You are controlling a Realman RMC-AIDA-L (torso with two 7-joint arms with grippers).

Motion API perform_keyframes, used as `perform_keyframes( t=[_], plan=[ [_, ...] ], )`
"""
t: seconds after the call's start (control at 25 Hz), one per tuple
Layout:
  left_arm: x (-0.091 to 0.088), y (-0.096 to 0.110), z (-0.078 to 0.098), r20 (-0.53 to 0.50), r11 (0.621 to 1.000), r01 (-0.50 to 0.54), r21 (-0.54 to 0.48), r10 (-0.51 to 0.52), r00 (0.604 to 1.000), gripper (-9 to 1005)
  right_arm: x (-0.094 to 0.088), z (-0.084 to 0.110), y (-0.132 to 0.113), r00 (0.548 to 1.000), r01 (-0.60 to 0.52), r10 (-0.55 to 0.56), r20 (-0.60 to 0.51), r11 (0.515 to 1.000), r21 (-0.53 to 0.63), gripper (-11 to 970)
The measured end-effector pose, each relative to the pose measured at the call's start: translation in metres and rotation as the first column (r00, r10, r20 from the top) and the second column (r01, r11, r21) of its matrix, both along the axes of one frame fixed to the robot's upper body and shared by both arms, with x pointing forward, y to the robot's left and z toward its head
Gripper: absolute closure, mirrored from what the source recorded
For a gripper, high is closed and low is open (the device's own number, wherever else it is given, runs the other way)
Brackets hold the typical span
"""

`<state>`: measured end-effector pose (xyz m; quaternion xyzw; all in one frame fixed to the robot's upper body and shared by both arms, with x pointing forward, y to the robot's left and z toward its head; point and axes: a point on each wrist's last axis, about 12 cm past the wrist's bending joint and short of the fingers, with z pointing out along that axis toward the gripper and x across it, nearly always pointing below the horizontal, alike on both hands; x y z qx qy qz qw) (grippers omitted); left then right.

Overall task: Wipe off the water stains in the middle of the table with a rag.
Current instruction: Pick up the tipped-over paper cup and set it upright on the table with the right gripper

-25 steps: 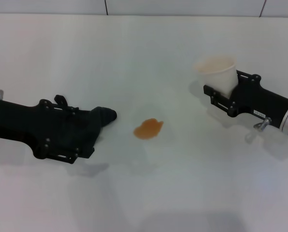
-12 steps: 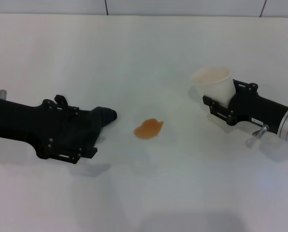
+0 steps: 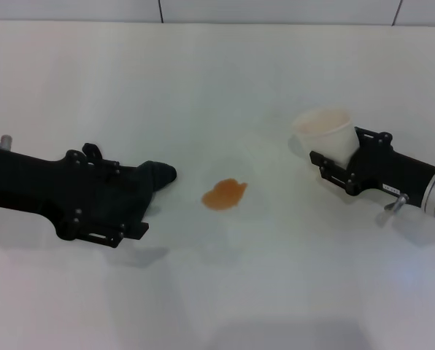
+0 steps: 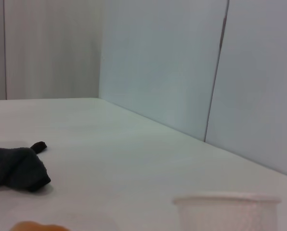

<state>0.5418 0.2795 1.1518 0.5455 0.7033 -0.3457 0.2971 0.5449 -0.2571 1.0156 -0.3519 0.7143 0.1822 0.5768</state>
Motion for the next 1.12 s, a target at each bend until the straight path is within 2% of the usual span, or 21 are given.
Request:
perform_keyframes(
  t=[0.48, 0.72, 0.92, 1.12],
  plan=[
    [0.001, 0.000, 0.002, 0.004, 1.000, 0.009, 0.003, -0.009, 1.000, 306, -0.011, -0.007, -0.007, 1.000, 0.018, -0.018, -0.020, 1.000, 0.007, 451],
    [0.002, -0.001, 0.005, 0.014, 1.000, 0.010, 0.007, -0.010, 1.000, 309, -0.014, -0.009, -0.005, 0.999, -0.006, 0.006, -0.032, 1.000, -0.001, 402],
    [0.001, 0.000, 0.006, 0.018, 1.000, 0.007, 0.010, -0.007, 1.000, 311, -0.014, -0.007, -0.004, 0.999, -0.021, 0.021, -0.028, 1.000, 0.002, 204],
    [0.001, 0.000, 0.005, 0.018, 1.000, 0.006, 0.010, -0.006, 1.000, 312, -0.014, -0.005, -0.004, 0.999, -0.029, 0.029, -0.015, 0.999, 0.014, 142]
  ],
)
